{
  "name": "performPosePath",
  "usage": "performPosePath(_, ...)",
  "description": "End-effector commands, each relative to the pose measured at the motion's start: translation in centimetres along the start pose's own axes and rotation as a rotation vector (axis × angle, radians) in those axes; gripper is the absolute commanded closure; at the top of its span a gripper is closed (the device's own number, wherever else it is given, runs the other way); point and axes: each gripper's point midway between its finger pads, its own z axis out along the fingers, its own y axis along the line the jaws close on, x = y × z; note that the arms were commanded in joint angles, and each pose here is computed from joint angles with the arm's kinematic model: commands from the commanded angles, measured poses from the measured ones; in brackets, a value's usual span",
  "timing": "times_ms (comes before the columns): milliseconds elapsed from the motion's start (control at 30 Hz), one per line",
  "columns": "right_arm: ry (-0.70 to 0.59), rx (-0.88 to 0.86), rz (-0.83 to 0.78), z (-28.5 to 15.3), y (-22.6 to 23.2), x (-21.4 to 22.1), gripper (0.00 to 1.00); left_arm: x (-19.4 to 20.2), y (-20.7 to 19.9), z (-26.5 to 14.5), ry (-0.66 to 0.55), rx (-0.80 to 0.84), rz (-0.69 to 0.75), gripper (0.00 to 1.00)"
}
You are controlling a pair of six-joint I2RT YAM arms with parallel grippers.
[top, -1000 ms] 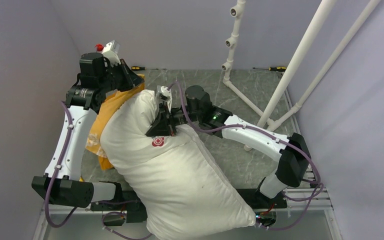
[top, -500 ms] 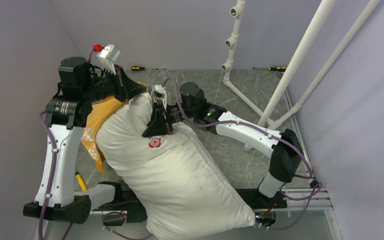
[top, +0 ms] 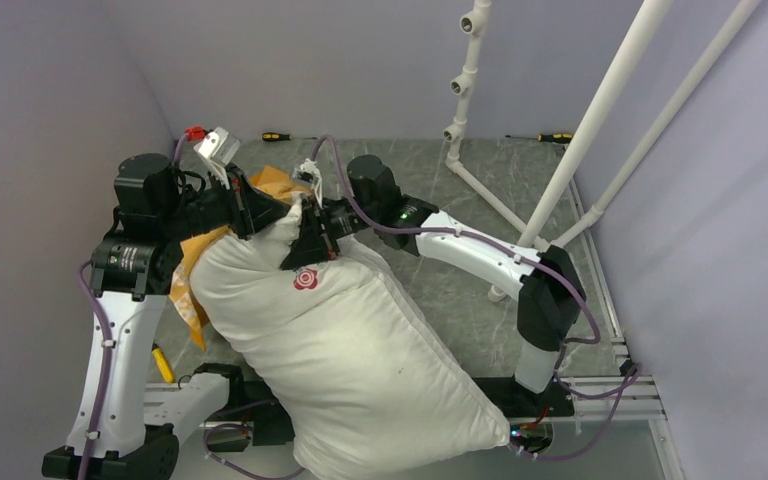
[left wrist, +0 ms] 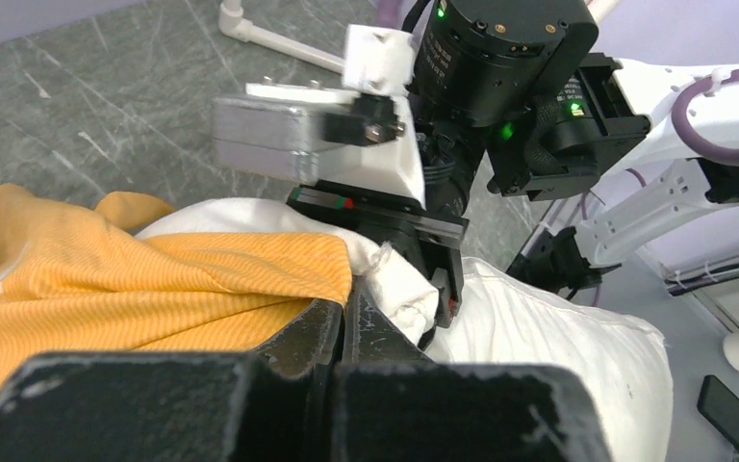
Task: Put the pillow into the pillowcase
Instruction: Stuff the pillow into the pillowcase.
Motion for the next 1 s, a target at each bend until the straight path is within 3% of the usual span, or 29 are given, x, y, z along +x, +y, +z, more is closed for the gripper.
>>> performPosePath(0,0.021,0.194,0.289,-0.4,-6.3,2.6,1.0,-1.0,-4.4,-2.0,-0.065,0.112,0.086,1.0)
performPosePath(133,-0.031,0.291,0.466,-1.3,-9.7,4.2,1.0,-2.4,-3.8,-2.1,-0.115,0.056,0.101,1.0)
performPosePath(233,-0.046,0.344,0.489,-1.2,-10.6,4.2,1.0,-2.8,-2.8,-1.8,-0.131,0.014,0.09,1.0)
performPosePath(333,-0.078,0.367,0.474,-1.7,-10.1,3.4,0.97,-0.4,-0.1,-0.5,-0.087,-0.051,0.029,1.0)
performPosePath(400,-0.095,0.367,0.442,-2.2,-9.1,2.7,0.86,1.9,2.5,0.3,-0.051,-0.12,-0.008,1.0)
performPosePath(467,-0.112,0.379,0.409,-2.9,-8.0,2.1,0.63,4.5,4.3,1.3,-0.021,-0.142,-0.041,1.0)
performPosePath(633,-0.138,0.521,0.346,-6.1,-6.5,2.4,0.23,5.5,6.3,1.8,-0.044,-0.209,-0.067,1.0)
performPosePath(767,-0.194,0.61,0.288,-8.4,-5.8,1.9,0.07,5.7,6.6,2.0,-0.046,-0.21,-0.071,1.0)
performPosePath(967,-0.277,0.658,0.251,-10.2,-7.1,-0.3,0.02,6.1,6.7,2.3,-0.031,-0.2,-0.082,1.0)
